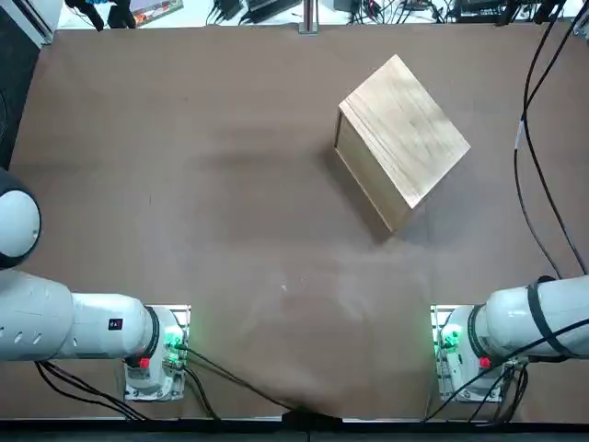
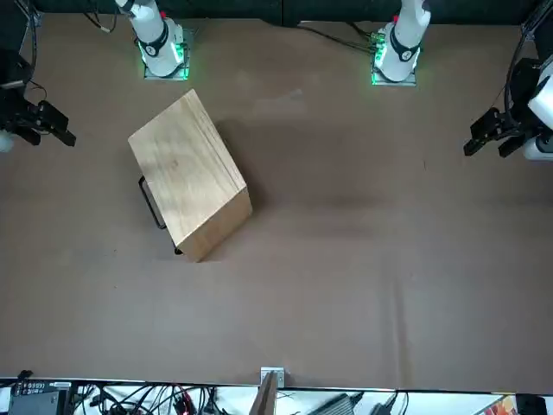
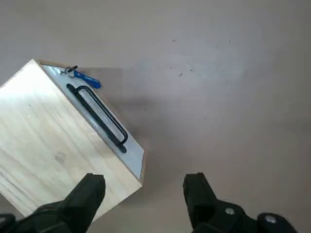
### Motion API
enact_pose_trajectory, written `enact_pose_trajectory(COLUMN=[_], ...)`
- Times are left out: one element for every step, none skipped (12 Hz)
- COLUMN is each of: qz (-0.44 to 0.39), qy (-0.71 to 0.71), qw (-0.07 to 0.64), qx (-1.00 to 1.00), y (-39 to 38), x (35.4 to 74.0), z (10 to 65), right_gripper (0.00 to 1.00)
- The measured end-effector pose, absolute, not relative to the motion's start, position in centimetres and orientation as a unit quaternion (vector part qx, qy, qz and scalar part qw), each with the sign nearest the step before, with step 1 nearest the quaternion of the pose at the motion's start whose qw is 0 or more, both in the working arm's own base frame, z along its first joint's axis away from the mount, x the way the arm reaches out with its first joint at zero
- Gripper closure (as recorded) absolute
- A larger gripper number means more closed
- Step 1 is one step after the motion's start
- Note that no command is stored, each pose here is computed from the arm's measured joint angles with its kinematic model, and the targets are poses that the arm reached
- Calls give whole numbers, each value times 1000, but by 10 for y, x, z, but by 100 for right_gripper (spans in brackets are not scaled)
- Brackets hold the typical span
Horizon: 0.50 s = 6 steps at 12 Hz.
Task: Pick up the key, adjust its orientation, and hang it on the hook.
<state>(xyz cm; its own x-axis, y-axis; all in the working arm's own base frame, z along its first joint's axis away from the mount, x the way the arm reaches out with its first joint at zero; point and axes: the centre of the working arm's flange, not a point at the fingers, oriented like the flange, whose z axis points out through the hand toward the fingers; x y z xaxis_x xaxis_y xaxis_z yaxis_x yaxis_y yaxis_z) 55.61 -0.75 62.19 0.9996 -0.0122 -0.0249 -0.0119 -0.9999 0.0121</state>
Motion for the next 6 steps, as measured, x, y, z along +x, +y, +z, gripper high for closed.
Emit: enact_pose_trajectory(qz=[-12,-12,-13,-15,-16,-16], qy=[-13,-19,-23,-25,-25,-25], qw=[6,6,6,6,6,6], qx=[1000,1000,1000,1000,1000,1000], y=[-7,-7,-7,-7,-7,-7], x=[556,556,556,556,556,556], z=[622,622,621,618,618,617], right_gripper=[0,0,0,0,0,0])
